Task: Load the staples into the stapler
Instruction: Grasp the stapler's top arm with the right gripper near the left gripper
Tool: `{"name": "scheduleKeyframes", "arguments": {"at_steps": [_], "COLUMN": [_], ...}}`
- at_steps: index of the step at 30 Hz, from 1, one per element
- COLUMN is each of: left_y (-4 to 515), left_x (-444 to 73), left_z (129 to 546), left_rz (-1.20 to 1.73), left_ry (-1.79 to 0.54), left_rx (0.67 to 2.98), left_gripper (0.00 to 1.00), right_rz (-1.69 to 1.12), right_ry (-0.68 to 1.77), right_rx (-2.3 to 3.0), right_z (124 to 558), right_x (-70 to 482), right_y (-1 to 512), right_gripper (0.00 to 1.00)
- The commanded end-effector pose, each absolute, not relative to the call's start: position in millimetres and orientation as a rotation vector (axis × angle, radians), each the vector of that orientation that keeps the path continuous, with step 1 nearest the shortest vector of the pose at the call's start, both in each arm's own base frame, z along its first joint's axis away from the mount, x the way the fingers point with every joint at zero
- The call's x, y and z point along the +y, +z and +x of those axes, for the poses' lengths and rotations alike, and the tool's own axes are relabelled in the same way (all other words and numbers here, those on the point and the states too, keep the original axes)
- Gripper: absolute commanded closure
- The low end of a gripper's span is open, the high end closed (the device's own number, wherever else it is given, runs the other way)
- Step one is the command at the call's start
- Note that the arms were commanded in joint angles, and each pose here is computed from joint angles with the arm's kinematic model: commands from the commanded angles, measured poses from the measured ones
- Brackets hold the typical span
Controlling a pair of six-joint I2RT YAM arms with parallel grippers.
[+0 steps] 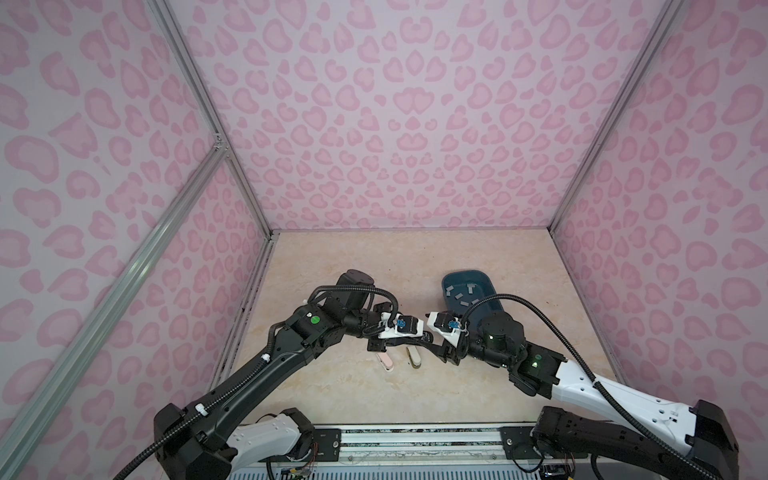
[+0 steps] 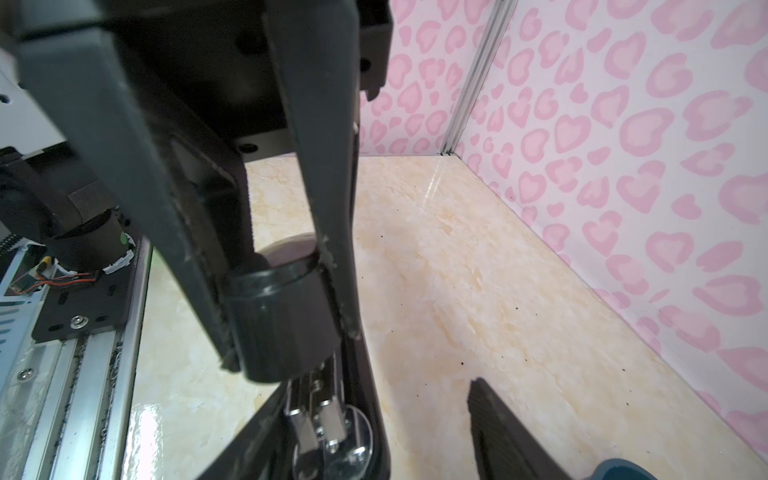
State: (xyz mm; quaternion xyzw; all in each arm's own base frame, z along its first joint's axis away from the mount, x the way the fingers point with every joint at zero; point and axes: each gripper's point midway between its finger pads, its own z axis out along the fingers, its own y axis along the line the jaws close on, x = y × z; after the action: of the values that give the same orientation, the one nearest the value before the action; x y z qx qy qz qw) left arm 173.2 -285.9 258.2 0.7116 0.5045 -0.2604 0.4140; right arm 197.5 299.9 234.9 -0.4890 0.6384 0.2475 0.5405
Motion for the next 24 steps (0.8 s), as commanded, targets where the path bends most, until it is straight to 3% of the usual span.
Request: {"name": "scheduleKeyframes", "arguments": {"at_steps": [1,4,11,16,20,24], "left_y": [273.6,274.0,275.2,272.9,269.7,270.0], "left_x": [-291.5,-291.4,-292.7,-293.2,-294.2,-294.6], "left_z": [168.0,166.9,164.5,165.3,166.8,166.4], "left_rz": [1.774,1.775,1.779,1.783,1.789,1.79], "left_ry": [-0.697,-0.698,-0.72,-0.722,-0.727,-0.732], "left_rx": [1.181,1.175,1.162,1.166,1.179,1.178], "left_gripper": [0.96,0.96,0.96,0.96,0.96,0.96], "right_rz": [-1.152,-1.152,-1.159,-1.161,-1.165,-1.168], "right_ry": [0.611,0.64,0.692,0.708,0.706,0.699], "right_rx": [1.491,1.489,1.496,1.505,1.511,1.528], "right_z": [196.9,195.4,194.5,194.8,195.4,197.1], "right_x": [303.5,307.2,316.7,320.9,323.4,326.0], "right_y": [238.9,239.4,236.5,234.3,232.7,229.3], "right_gripper": [0.45,0.54,0.55,0.59,0.69,0.71]}}
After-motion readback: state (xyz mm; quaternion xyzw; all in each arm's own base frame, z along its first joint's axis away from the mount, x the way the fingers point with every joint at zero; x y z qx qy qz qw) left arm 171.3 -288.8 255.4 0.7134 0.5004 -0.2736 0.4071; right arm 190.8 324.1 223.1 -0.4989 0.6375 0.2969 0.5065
